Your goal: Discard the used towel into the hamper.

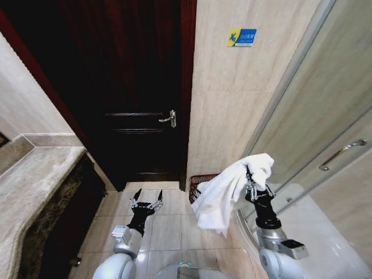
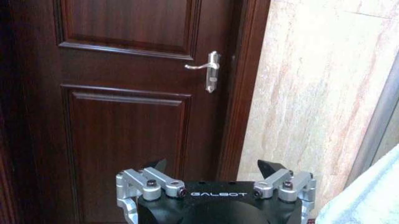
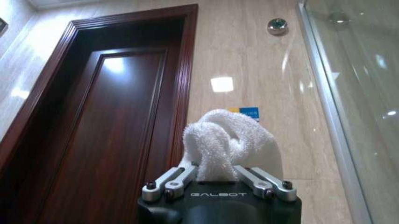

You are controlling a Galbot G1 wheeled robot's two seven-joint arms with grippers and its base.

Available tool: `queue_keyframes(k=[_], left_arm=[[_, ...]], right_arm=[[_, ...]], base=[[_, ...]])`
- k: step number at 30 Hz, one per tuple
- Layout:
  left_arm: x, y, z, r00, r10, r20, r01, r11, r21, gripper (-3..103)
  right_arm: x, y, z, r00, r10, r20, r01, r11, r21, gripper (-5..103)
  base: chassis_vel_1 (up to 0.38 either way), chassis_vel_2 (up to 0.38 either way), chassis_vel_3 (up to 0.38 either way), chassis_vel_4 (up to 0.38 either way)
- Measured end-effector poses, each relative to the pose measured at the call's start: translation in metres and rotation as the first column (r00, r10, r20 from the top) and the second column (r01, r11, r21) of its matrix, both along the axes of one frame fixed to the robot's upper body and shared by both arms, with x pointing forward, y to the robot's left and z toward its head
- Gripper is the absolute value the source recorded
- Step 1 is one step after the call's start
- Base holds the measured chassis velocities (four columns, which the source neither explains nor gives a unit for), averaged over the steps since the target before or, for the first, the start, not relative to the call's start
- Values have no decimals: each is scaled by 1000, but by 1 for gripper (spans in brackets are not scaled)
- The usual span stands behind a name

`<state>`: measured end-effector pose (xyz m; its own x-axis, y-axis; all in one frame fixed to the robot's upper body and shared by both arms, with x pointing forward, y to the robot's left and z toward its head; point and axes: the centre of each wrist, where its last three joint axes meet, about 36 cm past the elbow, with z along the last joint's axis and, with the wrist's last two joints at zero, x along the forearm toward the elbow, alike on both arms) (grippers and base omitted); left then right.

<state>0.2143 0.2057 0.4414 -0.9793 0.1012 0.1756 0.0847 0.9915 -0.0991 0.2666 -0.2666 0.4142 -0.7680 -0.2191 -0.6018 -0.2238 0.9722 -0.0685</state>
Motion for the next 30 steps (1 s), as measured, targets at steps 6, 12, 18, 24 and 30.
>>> queue_keyframes(k=[6, 12, 18, 24, 30], left_arm=[[0, 0, 0, 1000, 0, 0, 0, 1000, 0, 99], [0, 0, 0, 1000, 0, 0, 0, 1000, 0, 99], [0, 0, 0, 1000, 0, 0, 0, 1000, 0, 99], [0, 0, 0, 1000, 0, 0, 0, 1000, 0, 99], [0, 0, 0, 1000, 0, 0, 0, 1000, 0, 99]], right_arm=[[-2, 3, -3, 1000, 1, -9, -1, 1000, 7, 12], [-2, 3, -3, 1000, 3, -11, -3, 1000, 6, 12], [1, 2, -2, 1000, 7, -4, -7, 1000, 4, 12], [5, 1, 3, 1000, 12, 10, -12, 1000, -2, 12], [8, 0, 8, 999, 29, 16, -29, 1000, -11, 12]], base=[[-88, 90, 82, -83], [-122, 103, 111, -114], [-125, 117, 124, -117], [-78, 89, 87, -96], [0, 0, 0, 0]])
